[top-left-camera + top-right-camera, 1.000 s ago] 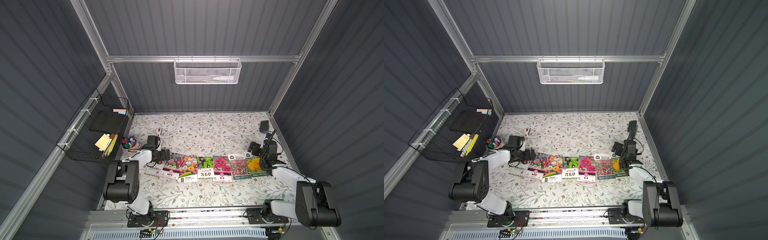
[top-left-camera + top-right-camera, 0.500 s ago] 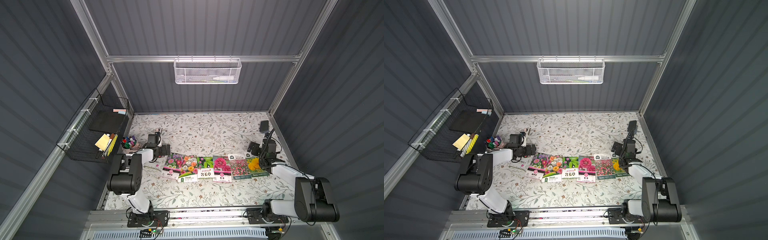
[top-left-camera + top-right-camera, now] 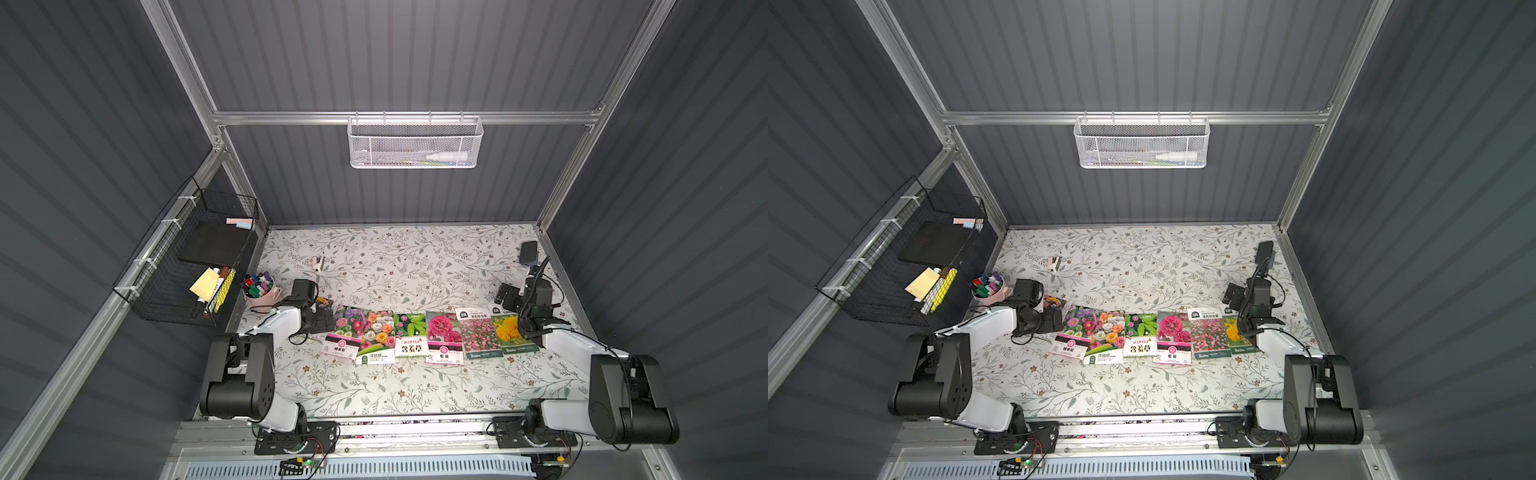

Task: Arrange the seed packets in a row
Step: Adjust the seed packet at the center of the board.

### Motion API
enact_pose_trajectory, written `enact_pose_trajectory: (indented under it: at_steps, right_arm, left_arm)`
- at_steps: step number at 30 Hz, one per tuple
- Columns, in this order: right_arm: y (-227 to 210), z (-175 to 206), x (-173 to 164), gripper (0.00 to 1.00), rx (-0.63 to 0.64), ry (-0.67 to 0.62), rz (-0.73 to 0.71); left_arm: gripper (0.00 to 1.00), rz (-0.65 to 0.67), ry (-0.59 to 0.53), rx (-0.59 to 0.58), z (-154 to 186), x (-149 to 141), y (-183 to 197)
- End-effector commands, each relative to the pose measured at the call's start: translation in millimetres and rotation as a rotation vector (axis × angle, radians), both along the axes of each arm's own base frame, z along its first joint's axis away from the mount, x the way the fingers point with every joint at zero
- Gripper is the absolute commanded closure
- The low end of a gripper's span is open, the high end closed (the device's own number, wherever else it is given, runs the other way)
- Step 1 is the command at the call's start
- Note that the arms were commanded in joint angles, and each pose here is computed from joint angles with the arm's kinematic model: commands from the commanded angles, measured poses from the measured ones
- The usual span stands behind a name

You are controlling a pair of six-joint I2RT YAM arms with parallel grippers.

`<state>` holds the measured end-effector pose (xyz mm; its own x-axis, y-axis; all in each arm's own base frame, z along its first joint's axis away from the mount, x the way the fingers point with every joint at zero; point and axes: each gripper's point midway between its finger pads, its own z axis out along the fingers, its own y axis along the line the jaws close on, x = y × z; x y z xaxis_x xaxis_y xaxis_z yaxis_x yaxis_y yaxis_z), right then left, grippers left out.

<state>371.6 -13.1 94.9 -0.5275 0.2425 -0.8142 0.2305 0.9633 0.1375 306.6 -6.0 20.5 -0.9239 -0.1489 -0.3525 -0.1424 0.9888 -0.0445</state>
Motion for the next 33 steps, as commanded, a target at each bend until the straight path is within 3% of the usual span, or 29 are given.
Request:
enact_pose_trajectory:
  at_steps: [1, 10, 14, 23, 33]
  right_arm:
    - [-1, 13, 4, 0.01, -0.001, -0.045, -0.009]
    - [-1, 19, 3, 0.01, 0.009, -0.066, -0.018]
    - [0, 18, 3, 0.01, 0.015, -0.068, -0.016]
    - [1, 18, 2, 0.01, 0.015, -0.067, -0.01]
    - [2, 16, 3, 0.01, 0.018, -0.059, -0.005]
  left_arm:
    - [0.01, 0.092, 0.118, -0.006, -15, -40, 6]
    - [0.01, 0.196, 0.22, 0.002, -12, -90, 11]
    - [0.01, 0.189, 0.182, -0.03, -4, -92, 6]
    - [0.01, 0.052, -0.093, -0.12, 46, -17, -13]
    - [0.01, -0.139, -0.391, -0.012, 76, 71, -13]
